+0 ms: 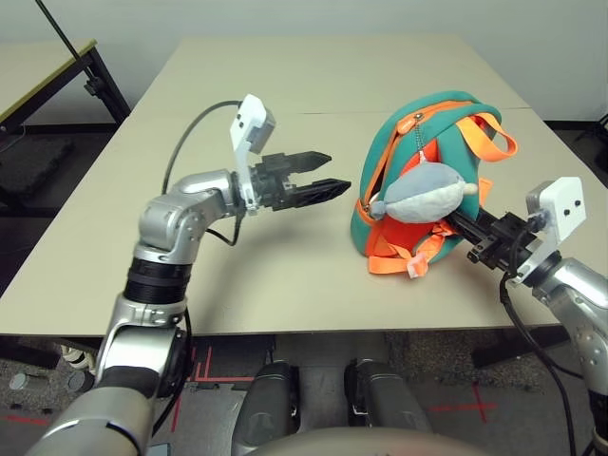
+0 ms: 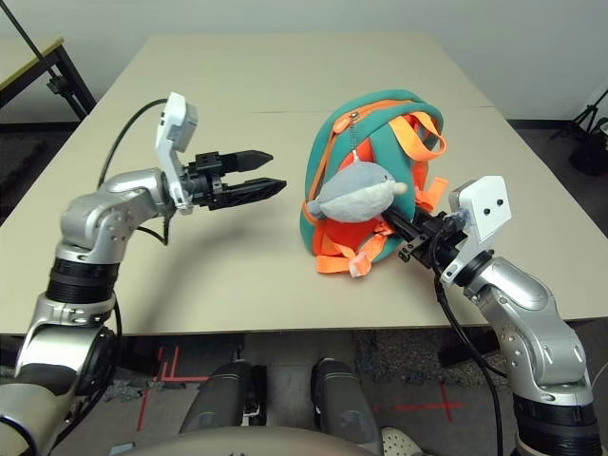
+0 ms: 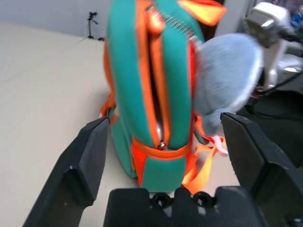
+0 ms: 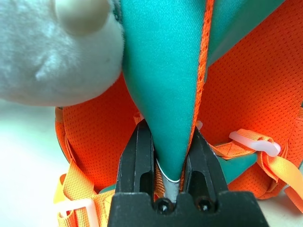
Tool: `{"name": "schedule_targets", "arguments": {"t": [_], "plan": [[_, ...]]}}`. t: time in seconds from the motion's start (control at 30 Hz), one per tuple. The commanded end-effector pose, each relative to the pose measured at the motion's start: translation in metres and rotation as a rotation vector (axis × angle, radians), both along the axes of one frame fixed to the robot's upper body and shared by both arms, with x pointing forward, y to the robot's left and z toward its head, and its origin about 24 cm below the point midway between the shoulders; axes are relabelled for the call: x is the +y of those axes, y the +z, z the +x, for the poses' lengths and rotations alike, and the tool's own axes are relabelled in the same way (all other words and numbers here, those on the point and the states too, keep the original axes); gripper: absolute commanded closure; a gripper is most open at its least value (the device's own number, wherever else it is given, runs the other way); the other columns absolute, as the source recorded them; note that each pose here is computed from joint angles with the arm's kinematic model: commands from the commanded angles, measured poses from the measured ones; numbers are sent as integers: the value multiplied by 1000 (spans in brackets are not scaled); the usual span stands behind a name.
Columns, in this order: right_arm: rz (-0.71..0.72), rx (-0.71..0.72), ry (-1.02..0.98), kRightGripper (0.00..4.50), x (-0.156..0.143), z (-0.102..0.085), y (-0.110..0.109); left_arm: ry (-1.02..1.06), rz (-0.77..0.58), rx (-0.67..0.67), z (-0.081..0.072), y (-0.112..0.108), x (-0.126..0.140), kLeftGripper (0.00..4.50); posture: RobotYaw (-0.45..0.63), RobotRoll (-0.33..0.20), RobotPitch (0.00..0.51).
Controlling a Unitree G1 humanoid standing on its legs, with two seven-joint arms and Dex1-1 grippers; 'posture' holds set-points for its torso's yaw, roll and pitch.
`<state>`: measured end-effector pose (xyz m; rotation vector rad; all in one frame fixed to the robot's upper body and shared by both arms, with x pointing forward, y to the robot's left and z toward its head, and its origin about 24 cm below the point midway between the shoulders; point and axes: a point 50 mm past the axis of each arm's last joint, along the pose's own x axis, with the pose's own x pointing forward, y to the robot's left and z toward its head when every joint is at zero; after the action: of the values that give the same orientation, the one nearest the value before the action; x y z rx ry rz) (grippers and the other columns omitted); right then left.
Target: Put the pencil case into the backpack and zip it.
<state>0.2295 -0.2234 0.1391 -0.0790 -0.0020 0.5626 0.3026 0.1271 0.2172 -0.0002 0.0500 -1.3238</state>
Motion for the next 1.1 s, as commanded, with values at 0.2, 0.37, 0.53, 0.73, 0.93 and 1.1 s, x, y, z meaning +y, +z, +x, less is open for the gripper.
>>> {"name": "schedule_targets", "arguments": {"t": [0.2, 0.37, 0.53, 0.73, 0.93, 1.1], "plan": [[-21, 20, 10, 4045, 0, -1, -3, -101, 38, -88, -9, 25, -5, 0, 18, 0, 85], [-18, 17, 10, 4045, 1, 0, -2, -163, 38, -95, -11, 21, -23, 0, 15, 0, 84], [-5, 7, 3, 4045, 2, -1, 0, -205, 36, -123, -11, 18, -42, 0, 5, 0, 82], [-5, 6, -2, 4045, 1, -2, -1, -243, 40, -135, -13, 10, -59, 0, -5, 0, 81], [-4, 4, -6, 4045, 2, -2, -1, -266, 95, -171, -13, -3, -73, 0, -7, 0, 82], [-1, -3, -5, 4045, 3, -2, 0, -215, 137, -271, -6, -13, -86, 0, -8, 0, 75]]}}
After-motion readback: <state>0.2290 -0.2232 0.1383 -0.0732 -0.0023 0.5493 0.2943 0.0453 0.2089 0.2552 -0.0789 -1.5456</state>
